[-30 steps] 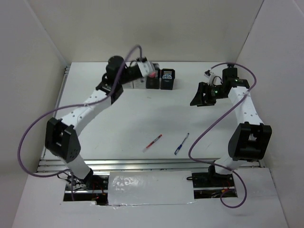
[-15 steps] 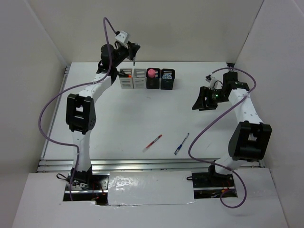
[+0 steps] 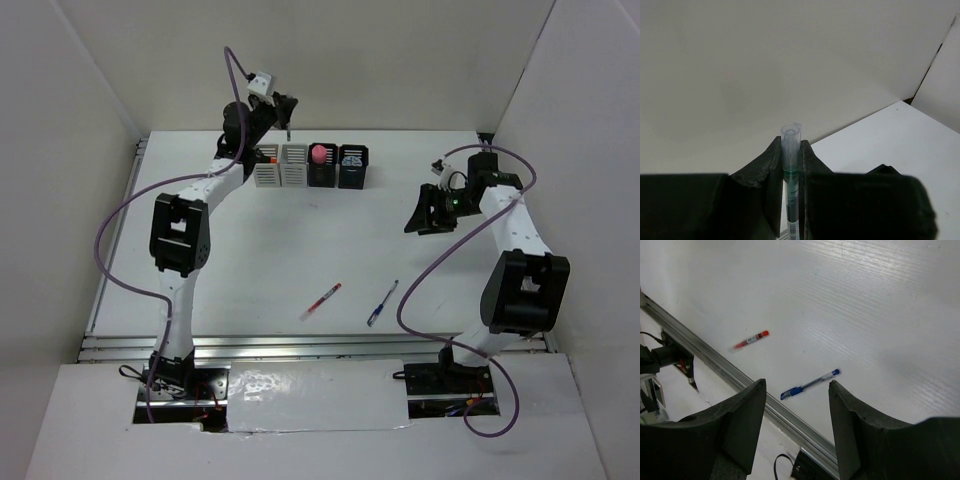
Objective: Sort the stationery into containers
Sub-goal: Place the pen in the storage box.
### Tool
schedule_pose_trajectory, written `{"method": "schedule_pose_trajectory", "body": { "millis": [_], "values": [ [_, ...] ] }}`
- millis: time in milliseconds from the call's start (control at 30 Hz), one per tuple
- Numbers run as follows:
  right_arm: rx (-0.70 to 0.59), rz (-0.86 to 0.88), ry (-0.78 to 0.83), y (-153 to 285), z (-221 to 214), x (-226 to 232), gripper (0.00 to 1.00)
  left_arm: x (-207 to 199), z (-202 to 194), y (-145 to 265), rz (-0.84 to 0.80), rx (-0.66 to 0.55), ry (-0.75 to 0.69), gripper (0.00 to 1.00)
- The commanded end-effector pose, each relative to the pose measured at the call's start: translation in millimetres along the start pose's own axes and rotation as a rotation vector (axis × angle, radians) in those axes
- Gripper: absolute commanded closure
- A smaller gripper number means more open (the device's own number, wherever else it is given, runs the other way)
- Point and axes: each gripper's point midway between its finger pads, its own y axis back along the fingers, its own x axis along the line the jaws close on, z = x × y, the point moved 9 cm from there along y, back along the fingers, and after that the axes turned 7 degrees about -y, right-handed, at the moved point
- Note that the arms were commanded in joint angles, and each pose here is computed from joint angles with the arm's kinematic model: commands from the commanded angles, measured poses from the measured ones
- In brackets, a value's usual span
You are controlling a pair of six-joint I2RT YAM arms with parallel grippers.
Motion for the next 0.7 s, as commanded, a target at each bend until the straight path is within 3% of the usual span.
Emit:
{"method": "schedule_pose_trajectory", "body": {
  "millis": [0,300,433,567,667],
  "values": [
    [-0.009,0.007,0.008,-1.6,5.4,-2.1,0.4,1.8,5.1,-9.0,0.035,-0.09,-0.014,0.94],
    [-0.005,-0.005,0.02,-2.1,5.4,-1.8,0.4,-4.0,-24.3,-14.9,0.088,-0.066,0.019,0.81],
    [0.002,-0.015,0.032,-2.7,3.8,-1.5,0.4,-6.5,-35.2,-12.8,0.104,-0.052,0.022,0.57],
    [0.022,-0.044,0.066,-2.1,3.7,1.0,0.39,-10.6,-30.4,-11.7,0.083,-0.056,0.026,0.23],
    [0.041,-0.073,0.114,0.3,1.8,4.2,0.39,-11.3,-8.1,-9.3,0.065,-0.083,0.015,0.15]
  ]
}}
